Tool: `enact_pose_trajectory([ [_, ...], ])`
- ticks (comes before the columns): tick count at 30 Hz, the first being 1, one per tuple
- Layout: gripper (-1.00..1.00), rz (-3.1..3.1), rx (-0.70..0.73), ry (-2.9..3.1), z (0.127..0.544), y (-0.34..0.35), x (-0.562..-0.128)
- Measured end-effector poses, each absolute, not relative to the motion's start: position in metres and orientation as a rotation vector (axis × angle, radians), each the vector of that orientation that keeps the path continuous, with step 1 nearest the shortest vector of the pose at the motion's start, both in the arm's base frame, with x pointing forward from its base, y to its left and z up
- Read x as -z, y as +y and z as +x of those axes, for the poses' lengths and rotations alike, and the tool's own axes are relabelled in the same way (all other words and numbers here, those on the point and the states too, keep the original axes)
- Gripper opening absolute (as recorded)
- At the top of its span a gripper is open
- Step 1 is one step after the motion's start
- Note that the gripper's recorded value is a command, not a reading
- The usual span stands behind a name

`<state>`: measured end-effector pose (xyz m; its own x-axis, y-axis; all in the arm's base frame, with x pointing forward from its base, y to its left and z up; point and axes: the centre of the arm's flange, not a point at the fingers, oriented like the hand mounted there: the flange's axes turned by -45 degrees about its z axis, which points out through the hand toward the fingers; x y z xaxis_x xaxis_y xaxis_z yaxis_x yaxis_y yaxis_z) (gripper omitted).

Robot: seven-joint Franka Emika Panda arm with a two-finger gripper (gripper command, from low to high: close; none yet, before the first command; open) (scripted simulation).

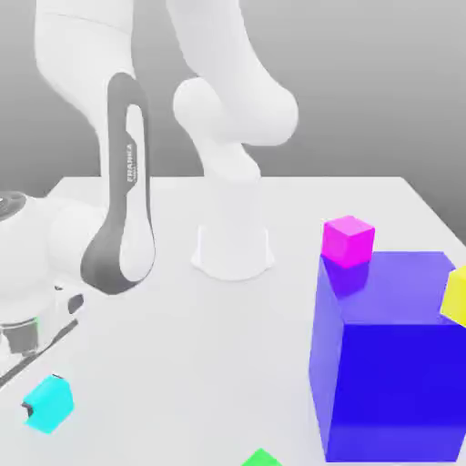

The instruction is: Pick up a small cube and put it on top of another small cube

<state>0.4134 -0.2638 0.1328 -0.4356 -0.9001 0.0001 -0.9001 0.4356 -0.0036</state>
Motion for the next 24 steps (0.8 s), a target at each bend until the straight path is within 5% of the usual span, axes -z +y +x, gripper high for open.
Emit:
enact_pose_trajectory([
  [6, -1.00, -1.695, 0.001, 2.643, 0.418, -0.258, -0.191],
  [16, -1.00, -2.526, -0.006, 1.865, 0.526, -0.023, -0.234],
  [20, -1.00, -2.651, 0.003, 1.680, 0.536, 0.029, -0.201],
  [21, 1.00, -2.657, 0.003, 1.672, 0.535, 0.031, -0.189],
  [24, 1.00, -2.657, 0.003, 1.672, 0.535, 0.031, -0.189],
])
